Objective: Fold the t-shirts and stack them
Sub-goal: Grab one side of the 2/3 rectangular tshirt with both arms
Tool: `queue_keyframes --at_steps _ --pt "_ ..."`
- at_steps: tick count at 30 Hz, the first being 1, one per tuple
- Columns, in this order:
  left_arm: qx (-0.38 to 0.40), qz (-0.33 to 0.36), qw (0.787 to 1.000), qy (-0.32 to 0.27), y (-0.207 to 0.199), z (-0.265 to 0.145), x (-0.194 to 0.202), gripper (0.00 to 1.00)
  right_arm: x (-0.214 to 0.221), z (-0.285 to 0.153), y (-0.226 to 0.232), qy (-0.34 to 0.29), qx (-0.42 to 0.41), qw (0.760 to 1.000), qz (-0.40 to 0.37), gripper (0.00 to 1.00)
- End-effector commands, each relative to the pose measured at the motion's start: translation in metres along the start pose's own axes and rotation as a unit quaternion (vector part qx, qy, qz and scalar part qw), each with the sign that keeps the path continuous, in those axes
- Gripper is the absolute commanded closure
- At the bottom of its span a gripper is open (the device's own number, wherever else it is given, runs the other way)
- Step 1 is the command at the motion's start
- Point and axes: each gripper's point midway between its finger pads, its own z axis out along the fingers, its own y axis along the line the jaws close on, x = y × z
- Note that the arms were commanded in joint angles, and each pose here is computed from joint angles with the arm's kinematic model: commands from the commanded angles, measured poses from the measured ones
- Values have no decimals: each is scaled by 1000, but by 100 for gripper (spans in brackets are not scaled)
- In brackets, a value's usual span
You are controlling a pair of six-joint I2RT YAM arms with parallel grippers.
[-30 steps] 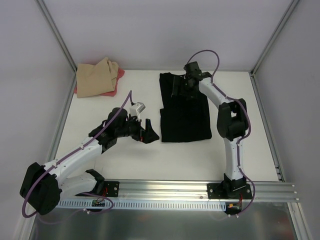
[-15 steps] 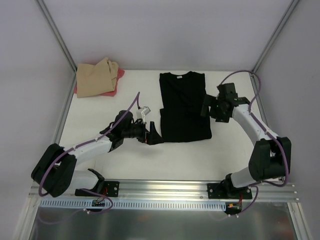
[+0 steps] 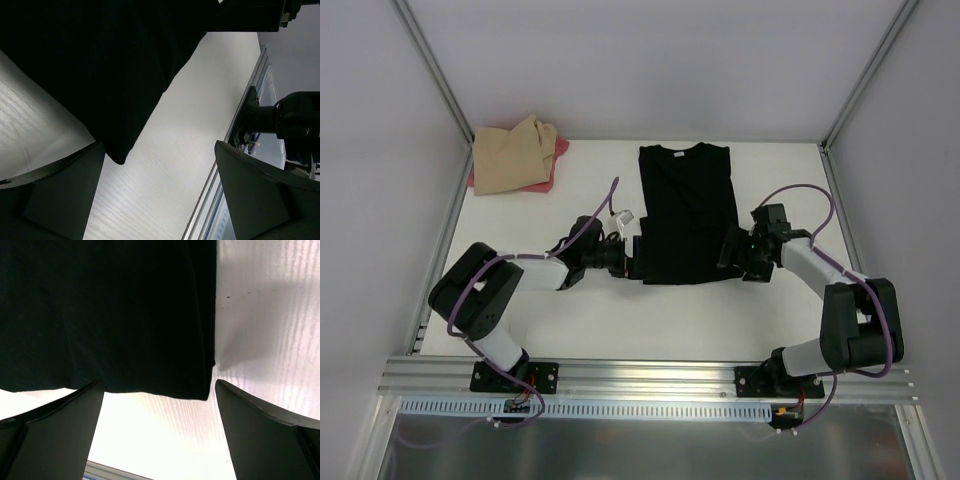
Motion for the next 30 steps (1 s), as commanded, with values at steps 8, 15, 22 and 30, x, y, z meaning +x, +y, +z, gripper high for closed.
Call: queue_keyframes --at_steps 8,15,22,30 --pt "-11 -6 1000 18 20 20 -2 5 -7 7 6 -20 -27 999 4 1" --pt "-38 6 998 44 27 20 3 4 -14 13 10 -22 -34 999 3 2" --pt "-30 -4 998 51 26 27 7 10 -23 20 8 -21 -25 999 -10 17" --pt "-6 -28 997 66 25 41 9 100 -18 22 15 -8 -49 999 -7 97"
